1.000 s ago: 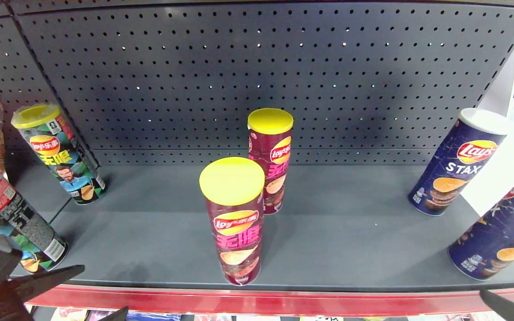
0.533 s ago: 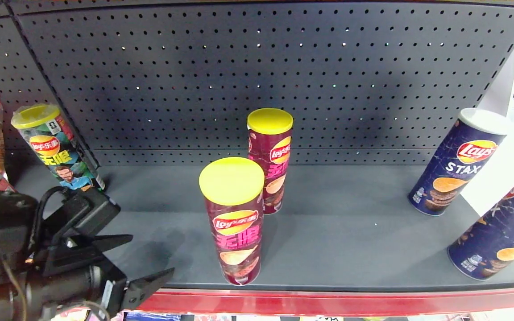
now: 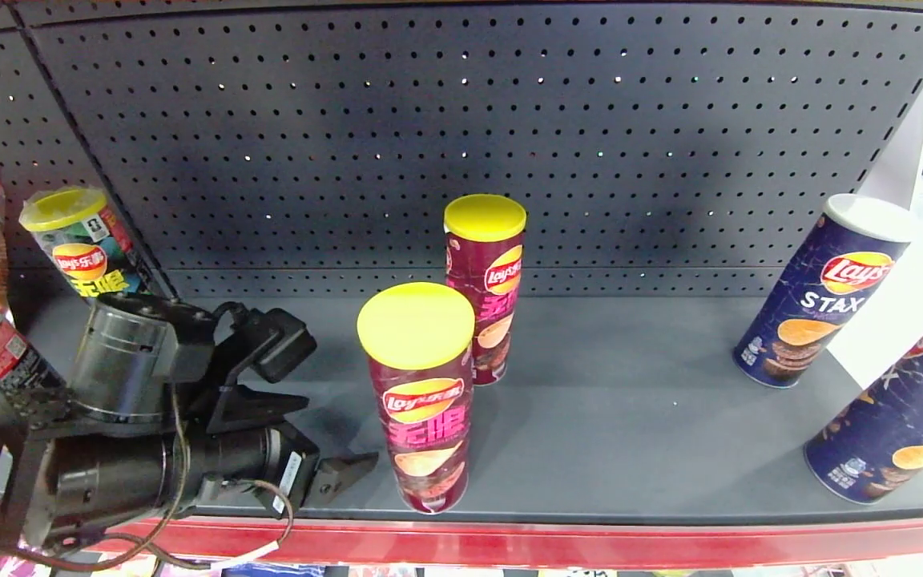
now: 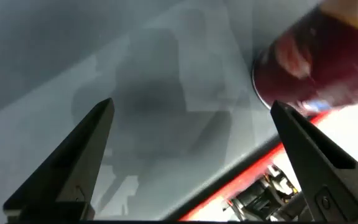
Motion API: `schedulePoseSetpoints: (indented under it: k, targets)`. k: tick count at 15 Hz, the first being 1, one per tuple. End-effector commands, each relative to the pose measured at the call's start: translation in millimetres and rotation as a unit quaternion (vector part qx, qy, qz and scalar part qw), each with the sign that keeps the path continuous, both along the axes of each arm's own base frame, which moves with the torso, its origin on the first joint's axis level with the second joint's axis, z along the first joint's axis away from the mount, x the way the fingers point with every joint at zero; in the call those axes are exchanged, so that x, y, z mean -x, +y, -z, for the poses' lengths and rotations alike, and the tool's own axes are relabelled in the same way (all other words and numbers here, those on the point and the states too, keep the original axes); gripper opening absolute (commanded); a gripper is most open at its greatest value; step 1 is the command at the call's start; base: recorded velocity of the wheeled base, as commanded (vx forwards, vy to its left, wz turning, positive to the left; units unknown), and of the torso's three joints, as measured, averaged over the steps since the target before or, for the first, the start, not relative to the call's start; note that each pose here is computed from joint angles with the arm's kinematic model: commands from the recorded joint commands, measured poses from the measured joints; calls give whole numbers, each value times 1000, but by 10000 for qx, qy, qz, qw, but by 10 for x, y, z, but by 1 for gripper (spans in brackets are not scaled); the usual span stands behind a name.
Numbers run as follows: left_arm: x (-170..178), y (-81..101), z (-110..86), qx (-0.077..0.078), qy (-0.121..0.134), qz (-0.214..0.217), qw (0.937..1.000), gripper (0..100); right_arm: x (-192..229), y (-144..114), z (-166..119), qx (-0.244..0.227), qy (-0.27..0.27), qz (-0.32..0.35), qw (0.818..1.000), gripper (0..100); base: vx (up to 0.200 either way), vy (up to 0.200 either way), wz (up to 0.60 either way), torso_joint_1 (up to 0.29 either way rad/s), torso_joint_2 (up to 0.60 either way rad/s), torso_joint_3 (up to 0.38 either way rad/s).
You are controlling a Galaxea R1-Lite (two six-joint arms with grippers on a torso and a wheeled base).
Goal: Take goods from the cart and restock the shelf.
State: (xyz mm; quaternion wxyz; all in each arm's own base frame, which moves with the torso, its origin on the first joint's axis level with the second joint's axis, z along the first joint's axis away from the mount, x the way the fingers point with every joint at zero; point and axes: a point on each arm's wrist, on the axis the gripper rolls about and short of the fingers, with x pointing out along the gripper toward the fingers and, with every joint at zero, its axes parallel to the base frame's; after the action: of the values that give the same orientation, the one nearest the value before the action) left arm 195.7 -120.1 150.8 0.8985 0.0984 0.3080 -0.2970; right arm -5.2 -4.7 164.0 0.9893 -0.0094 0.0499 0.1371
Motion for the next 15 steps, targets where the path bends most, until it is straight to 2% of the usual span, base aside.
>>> schedulePoseSetpoints:
  k: [1,8,15]
  targets:
    - [-59,-40,45,-50,88,10,9999,100,-6,2,-1,7,17,-2,10000,100,0,0,0,0,0,0]
    - [-230,-267,55,-51,107,199,9997,100,-9,4,16,19,46,-2,10000,100,0,0,0,0,0,0]
    - [-300,-323,57,-47,101,215,9997,100,-14,6,37,32,81,-10,10000,100,0,0,0,0,0,0]
